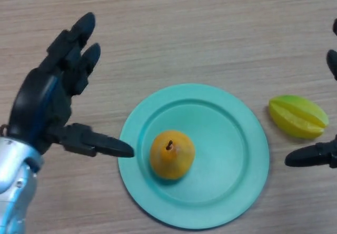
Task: Pick up the yellow pear and place it on the plate
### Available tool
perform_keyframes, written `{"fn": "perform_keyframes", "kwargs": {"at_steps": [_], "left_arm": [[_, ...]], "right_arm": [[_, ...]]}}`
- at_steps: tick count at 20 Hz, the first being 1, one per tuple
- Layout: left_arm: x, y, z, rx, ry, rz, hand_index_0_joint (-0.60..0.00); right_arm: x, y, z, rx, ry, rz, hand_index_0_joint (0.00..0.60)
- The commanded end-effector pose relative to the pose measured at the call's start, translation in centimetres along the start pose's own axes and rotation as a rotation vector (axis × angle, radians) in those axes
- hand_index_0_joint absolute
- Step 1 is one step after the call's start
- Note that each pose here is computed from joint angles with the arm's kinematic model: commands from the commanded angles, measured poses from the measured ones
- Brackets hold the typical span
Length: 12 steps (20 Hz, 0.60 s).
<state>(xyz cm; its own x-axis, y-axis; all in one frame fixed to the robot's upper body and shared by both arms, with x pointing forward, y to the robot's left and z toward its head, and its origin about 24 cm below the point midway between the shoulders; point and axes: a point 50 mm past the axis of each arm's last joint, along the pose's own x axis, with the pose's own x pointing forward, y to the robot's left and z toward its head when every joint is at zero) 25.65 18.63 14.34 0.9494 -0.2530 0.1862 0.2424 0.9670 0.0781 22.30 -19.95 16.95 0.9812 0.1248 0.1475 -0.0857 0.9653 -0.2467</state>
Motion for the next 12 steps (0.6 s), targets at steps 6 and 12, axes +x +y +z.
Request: {"fn": "perform_keyframes", "kwargs": {"at_steps": [6, 12], "left_arm": [[-1.7, 3.9, 4.4, 0.124, -0.212, 0.143, 0.000], [-1.4, 4.1, 4.9, 0.193, -0.245, 0.163, 0.000]], "right_arm": [[0.3, -0.9, 3.0, -0.064, -0.227, -0.034, 0.000], [0.4, -0.9, 2.9, -0.043, -0.214, -0.003, 0.000]]}}
